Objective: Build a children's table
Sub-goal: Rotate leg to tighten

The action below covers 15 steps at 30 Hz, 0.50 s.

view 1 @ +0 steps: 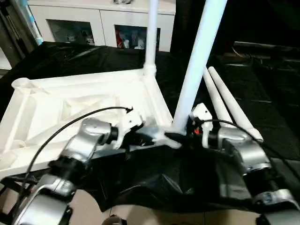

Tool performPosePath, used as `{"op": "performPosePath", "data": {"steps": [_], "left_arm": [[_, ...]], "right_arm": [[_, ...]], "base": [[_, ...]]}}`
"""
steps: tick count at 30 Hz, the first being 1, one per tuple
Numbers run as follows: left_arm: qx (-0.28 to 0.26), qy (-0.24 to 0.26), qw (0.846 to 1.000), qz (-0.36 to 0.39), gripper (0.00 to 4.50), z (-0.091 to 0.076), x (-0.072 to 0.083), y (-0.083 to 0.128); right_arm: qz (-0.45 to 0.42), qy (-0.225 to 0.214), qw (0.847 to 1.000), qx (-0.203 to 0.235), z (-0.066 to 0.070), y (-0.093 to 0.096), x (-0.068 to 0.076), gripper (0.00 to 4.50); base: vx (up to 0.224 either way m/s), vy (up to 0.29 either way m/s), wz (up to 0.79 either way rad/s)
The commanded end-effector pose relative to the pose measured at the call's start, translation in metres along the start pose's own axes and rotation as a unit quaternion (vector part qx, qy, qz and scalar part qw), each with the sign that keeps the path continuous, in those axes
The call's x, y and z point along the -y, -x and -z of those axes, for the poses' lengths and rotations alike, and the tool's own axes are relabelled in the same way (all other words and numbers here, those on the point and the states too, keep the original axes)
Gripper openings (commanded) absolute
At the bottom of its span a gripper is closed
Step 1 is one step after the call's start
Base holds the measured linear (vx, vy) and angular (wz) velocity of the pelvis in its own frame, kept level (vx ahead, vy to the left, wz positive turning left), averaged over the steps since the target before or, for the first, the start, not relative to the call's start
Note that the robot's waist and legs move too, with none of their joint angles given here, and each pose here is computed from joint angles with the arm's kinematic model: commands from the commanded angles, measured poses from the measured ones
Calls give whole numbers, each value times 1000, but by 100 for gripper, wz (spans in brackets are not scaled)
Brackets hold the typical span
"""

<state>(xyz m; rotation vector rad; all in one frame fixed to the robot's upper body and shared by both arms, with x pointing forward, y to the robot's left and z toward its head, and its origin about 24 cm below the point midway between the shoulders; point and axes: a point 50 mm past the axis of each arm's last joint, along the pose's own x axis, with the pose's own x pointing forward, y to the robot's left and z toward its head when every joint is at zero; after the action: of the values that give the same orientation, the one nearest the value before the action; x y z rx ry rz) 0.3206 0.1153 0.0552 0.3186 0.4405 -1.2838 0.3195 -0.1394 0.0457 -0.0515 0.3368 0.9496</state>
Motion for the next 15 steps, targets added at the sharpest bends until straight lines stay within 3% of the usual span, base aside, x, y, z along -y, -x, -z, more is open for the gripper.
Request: {"op": "performPosePath", "data": {"steps": [1,7,8,11,15], "left_arm": [[28,-13,999,-18,0,-17,-4,-10],[32,1,996,-86,0,-28,-16,-24],[36,17,990,-135,0,-36,-23,-33],[45,16,982,-185,0,-50,-28,-47],[51,4,980,-192,0,-55,-28,-53]], "right_arm": [[38,-11,999,4,1,-8,2,276],[127,-60,990,16,6,-25,5,274],[180,-87,980,24,5,-37,4,273],[253,-93,963,18,1,-52,4,273],[274,-90,957,27,-3,-56,4,273]], "base": [[0,0,0],[0,0,0],[0,0,0],[0,0,0],[0,0,0]]}}
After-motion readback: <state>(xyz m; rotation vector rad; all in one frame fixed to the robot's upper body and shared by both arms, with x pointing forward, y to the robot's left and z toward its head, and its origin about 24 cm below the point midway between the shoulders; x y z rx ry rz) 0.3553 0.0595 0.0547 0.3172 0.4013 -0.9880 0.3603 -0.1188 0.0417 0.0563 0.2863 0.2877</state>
